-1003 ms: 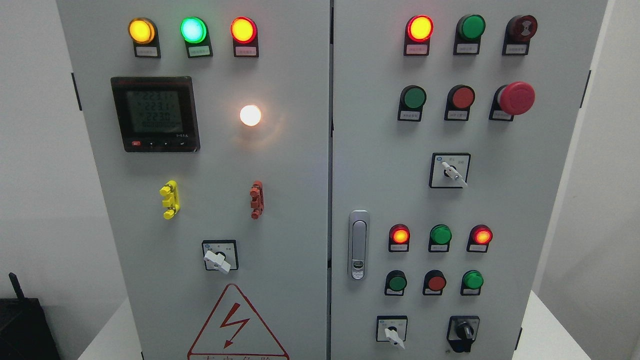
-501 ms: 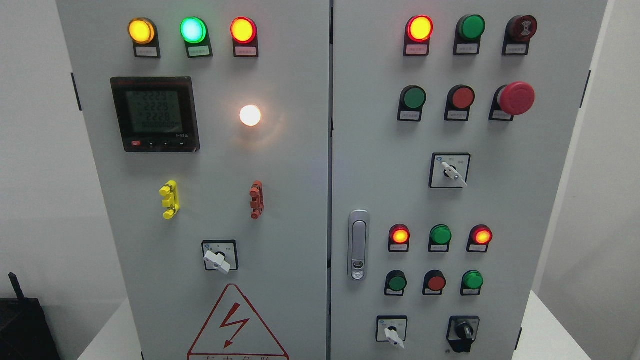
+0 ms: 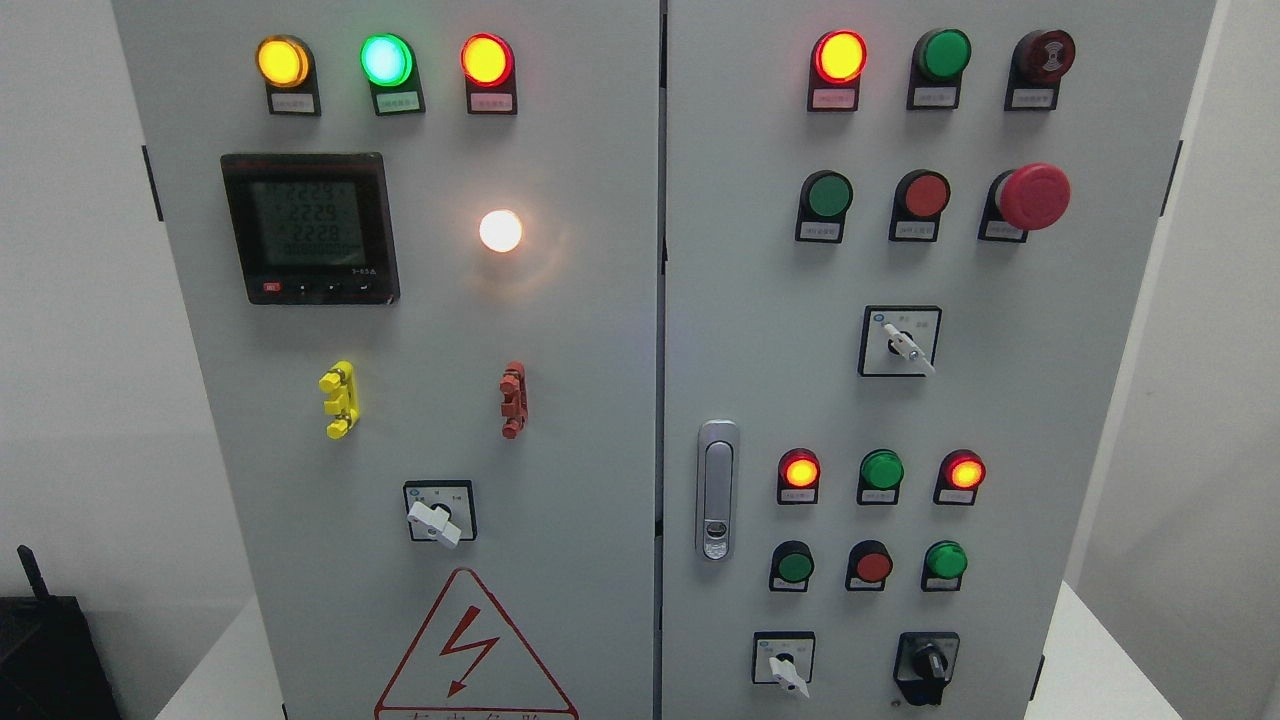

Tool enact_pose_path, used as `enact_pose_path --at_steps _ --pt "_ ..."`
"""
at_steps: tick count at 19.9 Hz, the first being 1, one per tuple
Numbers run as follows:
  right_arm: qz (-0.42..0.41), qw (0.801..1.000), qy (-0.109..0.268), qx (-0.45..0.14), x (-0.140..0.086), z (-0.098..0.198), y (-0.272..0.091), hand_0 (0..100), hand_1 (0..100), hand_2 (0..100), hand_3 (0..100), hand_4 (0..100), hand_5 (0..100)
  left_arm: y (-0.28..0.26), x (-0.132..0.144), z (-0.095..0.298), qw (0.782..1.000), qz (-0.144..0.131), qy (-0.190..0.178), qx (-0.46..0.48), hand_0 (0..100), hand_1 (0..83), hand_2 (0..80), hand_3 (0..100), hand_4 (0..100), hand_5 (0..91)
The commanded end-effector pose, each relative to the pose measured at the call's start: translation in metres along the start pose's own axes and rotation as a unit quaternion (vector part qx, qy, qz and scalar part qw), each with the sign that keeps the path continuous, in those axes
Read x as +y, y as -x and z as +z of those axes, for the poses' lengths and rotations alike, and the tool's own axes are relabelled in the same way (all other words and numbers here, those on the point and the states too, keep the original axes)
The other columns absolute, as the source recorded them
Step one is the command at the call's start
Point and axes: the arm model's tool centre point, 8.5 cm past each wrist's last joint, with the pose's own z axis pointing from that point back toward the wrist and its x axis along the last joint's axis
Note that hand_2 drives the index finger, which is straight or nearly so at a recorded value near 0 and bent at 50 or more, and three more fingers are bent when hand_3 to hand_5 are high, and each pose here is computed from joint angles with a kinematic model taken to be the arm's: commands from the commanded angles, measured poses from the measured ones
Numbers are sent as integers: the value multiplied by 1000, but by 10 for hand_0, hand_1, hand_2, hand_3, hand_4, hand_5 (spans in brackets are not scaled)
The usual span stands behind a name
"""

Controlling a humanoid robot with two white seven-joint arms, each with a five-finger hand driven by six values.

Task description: Trip black knob to open circuit

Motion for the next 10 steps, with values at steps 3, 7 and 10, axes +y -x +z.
enact_pose_path --at_steps 3,7,10 --pt "-28 998 -3 -61 15 -14 -47 0 0 41 1000 1000 995 -9 1 -1 1000 -2 -1 -12 120 389 0 0 0 0" --pt "-32 997 -11 -65 22 -22 -52 0 0 42 1000 1000 995 -9 1 -1 1000 -2 -1 -12 120 389 0 0 0 0" --pt "-34 997 -13 -63 24 -25 -54 0 0 43 1000 1000 995 -9 1 -1 1000 -2 -1 -12 120 389 0 0 0 0"
